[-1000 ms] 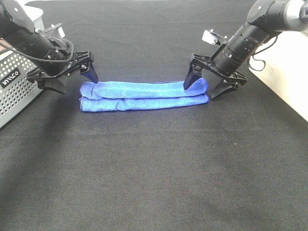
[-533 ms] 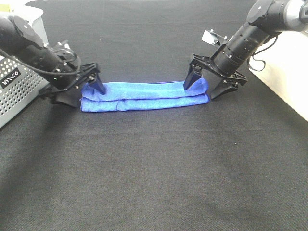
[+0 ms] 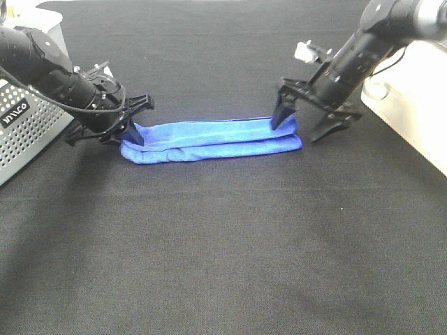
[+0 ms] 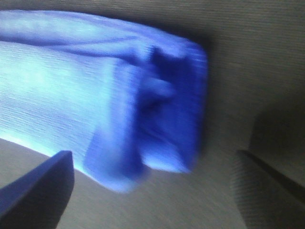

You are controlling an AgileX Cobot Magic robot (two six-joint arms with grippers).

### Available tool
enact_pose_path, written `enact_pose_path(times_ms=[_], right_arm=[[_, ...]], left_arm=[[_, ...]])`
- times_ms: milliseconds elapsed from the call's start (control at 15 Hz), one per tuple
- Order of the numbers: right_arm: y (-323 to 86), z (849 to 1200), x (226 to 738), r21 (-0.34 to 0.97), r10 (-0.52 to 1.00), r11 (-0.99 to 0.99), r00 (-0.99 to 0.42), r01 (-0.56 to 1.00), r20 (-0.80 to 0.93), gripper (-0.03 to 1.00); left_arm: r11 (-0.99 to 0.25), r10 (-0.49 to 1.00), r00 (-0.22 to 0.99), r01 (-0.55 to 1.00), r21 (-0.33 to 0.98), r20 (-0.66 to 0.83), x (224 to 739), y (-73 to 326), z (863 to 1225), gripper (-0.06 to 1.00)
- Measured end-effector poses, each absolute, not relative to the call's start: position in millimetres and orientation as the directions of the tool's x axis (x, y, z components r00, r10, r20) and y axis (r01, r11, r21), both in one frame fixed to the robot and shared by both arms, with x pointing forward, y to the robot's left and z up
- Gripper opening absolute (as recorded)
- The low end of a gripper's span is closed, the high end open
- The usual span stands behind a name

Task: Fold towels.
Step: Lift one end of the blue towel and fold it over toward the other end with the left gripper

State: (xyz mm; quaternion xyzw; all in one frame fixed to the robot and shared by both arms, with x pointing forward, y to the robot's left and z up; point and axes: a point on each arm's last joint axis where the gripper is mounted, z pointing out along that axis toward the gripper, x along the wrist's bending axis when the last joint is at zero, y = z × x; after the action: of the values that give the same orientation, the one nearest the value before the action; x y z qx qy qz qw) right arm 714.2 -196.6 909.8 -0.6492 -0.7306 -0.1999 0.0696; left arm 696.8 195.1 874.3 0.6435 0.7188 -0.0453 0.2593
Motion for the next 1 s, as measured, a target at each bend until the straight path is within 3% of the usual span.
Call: enact_pose_path(times_ms=[267,600,1000], right_arm=[[-207,916,711,0.169,0.960,0.072,-0.114,0.983,0.254,0.83],[-204,917,710,0.162,0.952,0.042,-0.089,0.986,0.291,0.83],[-202,955,707,0.234,0.940,0.026,-0.103,0.972,0.325,0.83]], left_arm=[[0.069,0.963,0.032,0.930,0.361,-0.267,690,209,932,0.08],[0.090,0.960,0.023,0.919,0.383,-0.280,678,209,977,0.08],[0.163,0.870,0.049,0.911,0.379,-0.491,667,127,978,0.08]])
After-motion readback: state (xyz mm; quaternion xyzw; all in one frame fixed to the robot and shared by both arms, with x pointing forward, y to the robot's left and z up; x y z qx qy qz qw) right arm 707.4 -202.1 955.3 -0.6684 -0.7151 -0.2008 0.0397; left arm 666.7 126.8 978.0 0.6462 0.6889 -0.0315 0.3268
